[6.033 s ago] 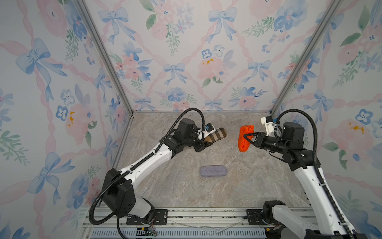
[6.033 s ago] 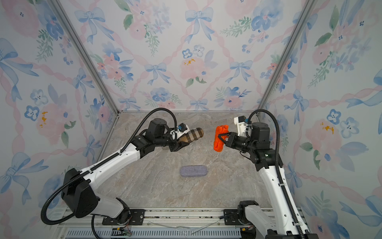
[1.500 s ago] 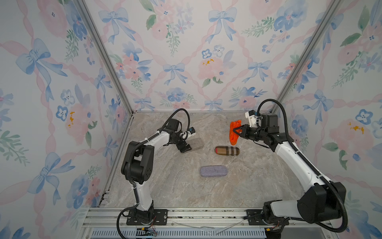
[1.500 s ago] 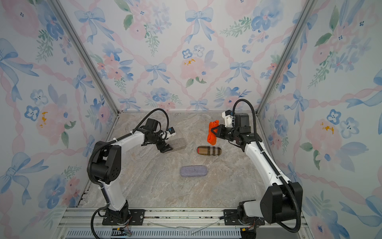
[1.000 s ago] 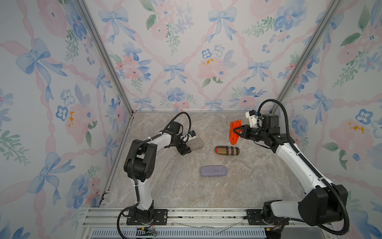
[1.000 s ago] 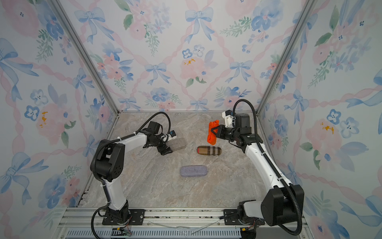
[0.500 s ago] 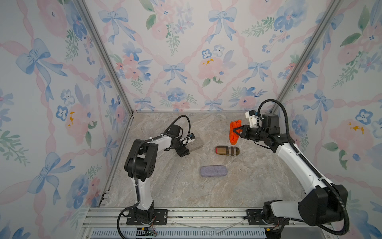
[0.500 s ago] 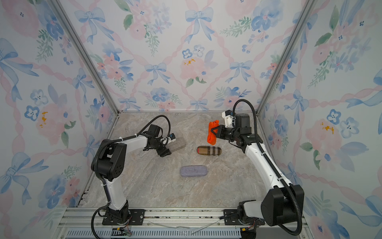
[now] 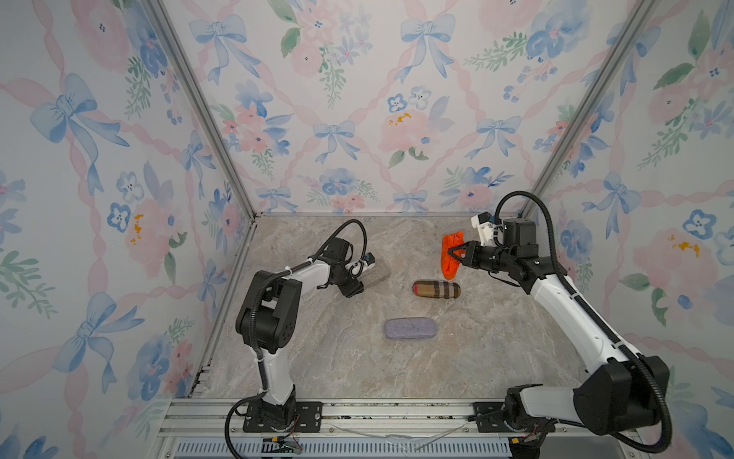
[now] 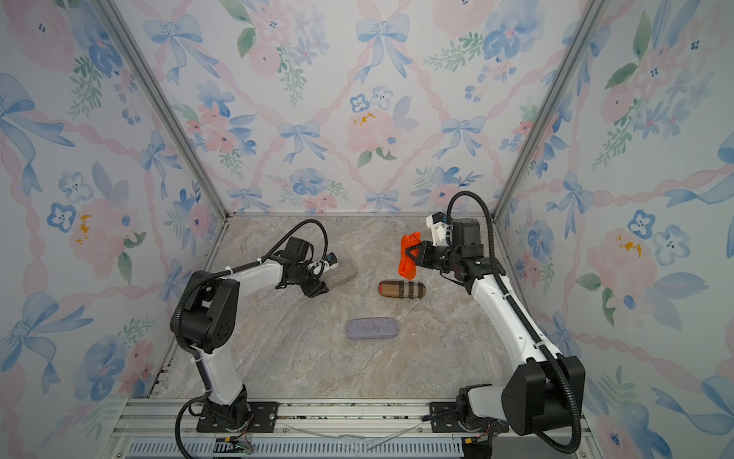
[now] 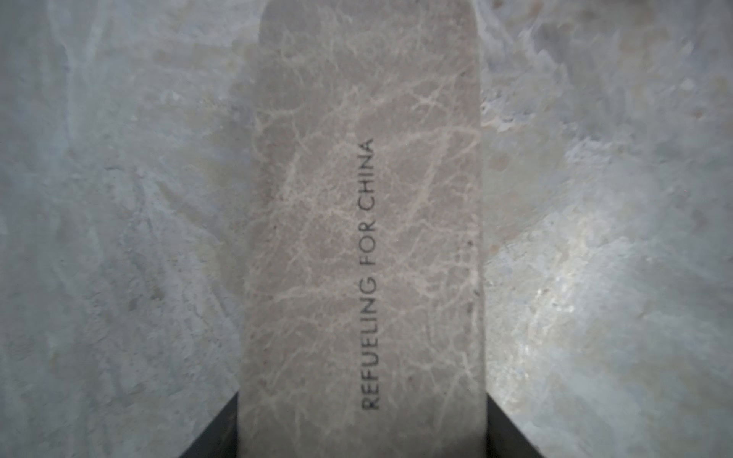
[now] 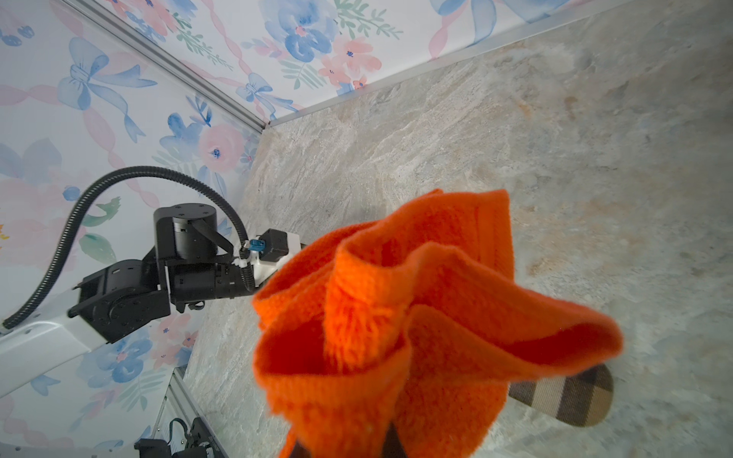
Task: Wipe the eyeglass case
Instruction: Pick up the eyeglass case from the center of the board, then wipe the dirt from the eyeglass case.
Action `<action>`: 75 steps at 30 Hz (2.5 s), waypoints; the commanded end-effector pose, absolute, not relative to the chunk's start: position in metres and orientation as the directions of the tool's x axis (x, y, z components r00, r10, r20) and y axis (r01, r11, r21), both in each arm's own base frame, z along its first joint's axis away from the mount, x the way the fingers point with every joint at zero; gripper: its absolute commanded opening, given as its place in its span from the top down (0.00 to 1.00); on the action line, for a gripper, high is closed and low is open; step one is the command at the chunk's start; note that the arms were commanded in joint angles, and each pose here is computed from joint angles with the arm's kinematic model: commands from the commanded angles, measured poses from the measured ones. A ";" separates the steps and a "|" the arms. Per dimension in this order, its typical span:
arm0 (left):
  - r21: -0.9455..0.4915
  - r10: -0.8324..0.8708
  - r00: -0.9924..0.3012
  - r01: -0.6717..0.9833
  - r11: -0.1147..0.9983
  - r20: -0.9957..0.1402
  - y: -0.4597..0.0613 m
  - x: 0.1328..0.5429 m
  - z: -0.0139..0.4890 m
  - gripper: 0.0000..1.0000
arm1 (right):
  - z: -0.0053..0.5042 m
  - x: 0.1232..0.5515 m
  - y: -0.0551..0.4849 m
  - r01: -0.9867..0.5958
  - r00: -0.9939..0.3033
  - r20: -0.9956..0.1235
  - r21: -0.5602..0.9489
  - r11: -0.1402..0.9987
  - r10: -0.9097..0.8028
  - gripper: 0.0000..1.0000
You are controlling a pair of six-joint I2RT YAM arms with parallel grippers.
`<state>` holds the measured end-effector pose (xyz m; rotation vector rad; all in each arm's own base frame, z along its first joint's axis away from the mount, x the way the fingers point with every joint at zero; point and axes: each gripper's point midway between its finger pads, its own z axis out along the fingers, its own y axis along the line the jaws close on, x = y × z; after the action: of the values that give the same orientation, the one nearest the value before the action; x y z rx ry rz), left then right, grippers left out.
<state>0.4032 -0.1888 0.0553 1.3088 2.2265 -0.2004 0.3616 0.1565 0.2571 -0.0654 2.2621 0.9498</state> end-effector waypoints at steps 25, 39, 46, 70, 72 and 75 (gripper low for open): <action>0.470 0.584 0.142 0.753 0.461 -0.800 -0.315 0.325 0.246 0.69 | 0.423 0.241 0.212 -0.551 -0.737 -0.675 0.634 0.542 0.040 1.00; 0.469 0.420 0.268 0.723 0.507 -0.867 -0.308 0.294 0.304 0.71 | 0.275 0.296 0.241 -0.461 -0.848 -0.514 0.590 0.663 -0.132 1.00; 0.459 0.382 0.282 0.714 0.529 -0.880 -0.305 0.290 0.321 0.72 | 0.275 0.280 0.291 -0.548 -0.821 -0.524 0.613 0.568 -0.227 1.00; 0.448 0.360 0.284 0.710 0.544 -0.888 -0.295 0.284 0.327 0.72 | 0.292 0.340 0.200 -0.440 -0.803 -0.587 0.470 0.765 -0.101 1.00; 0.440 0.357 0.276 0.711 0.548 -0.892 -0.294 0.284 0.326 0.72 | 0.297 0.337 0.207 -0.453 -0.792 -0.602 0.473 0.756 -0.098 1.00; 0.434 0.354 0.272 0.717 0.545 -0.895 -0.296 0.285 0.326 0.72 | 0.293 0.320 0.252 -0.511 -0.786 -0.602 0.505 0.696 -0.140 1.00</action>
<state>0.2944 -0.2837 0.2450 1.1549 1.5719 -0.2054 0.3263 0.2292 0.3130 -0.4579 2.3306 0.9645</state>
